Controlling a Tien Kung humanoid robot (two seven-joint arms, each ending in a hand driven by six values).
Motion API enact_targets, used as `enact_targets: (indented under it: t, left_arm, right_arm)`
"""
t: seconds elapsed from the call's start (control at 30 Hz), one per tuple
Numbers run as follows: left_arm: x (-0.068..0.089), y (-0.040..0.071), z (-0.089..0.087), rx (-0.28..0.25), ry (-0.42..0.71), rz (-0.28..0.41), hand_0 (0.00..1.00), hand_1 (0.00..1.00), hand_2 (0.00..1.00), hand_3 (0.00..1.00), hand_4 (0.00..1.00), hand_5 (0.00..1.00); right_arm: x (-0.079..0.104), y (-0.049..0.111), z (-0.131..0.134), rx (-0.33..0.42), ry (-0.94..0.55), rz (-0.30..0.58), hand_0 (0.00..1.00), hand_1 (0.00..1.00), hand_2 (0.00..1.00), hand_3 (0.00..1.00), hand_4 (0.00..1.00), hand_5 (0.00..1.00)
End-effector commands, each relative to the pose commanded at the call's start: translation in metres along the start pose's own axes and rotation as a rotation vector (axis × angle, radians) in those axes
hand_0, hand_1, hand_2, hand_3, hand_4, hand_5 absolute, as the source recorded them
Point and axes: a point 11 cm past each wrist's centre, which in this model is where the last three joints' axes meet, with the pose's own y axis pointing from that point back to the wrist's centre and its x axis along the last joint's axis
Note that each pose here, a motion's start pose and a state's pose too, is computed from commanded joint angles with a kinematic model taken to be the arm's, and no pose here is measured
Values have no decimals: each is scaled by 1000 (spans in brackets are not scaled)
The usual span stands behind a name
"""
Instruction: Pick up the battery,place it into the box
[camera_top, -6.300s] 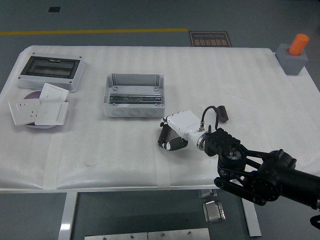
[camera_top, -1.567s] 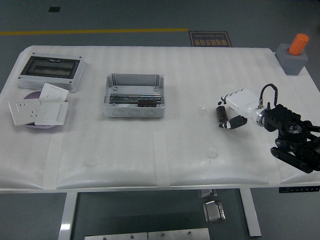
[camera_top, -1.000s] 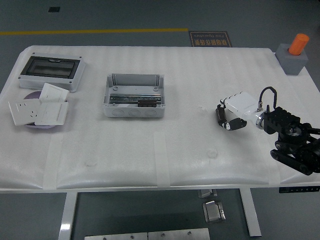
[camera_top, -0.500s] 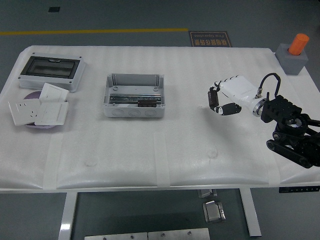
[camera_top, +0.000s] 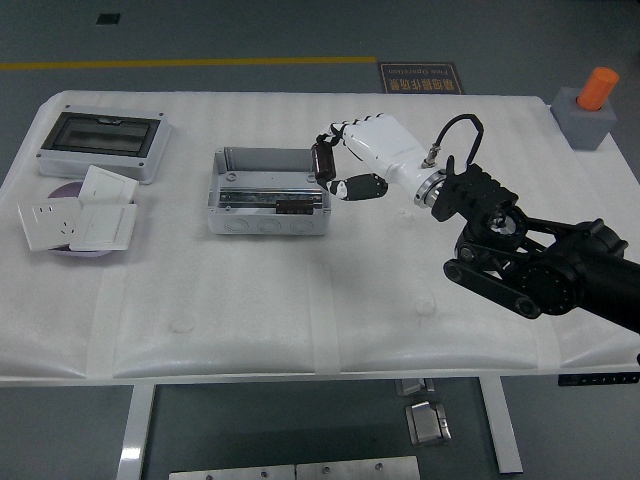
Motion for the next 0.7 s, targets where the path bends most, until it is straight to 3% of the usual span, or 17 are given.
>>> enact_targets:
  t: [0.23,0.43,0.47,0.63,0.67,0.7]
  left_arm:
    - [-2,0,-1,5,0,-6,590,616,500,653,587,391]
    - [-1,0,-1,7,-1,-8,590,616,501,653,589,391]
    - [-1,0,-1,7,-1,-8,590,616,504,653,589,392]
    - [-1,0,-2,9,-2,-9,590,616,504,653,589,392]
    - [-1,0,-1,9,-2,-9,590,616,503,653,590,392]
    - [-1,0,-1,9,-3,-10,590,616,503,653,590,392]
  right_arm:
    - [-16,-20,-15,-46,-102,-13,589,633,679,684,445,391]
    - [-31,-27,-19,-93,-137,-54,589,633,680,683,443,389]
    - [-33,-27,-19,-99,-137,-62,664,676,709,714,633,490]
    - [-42,-26,-19,-119,-134,-85,664,676,709,714,633,490]
    - [-43,-26,-19,-122,-132,-89,879,791,785,848,889,616]
    - [-45,-26,-19,-126,-131,-92,879,791,785,848,889,616]
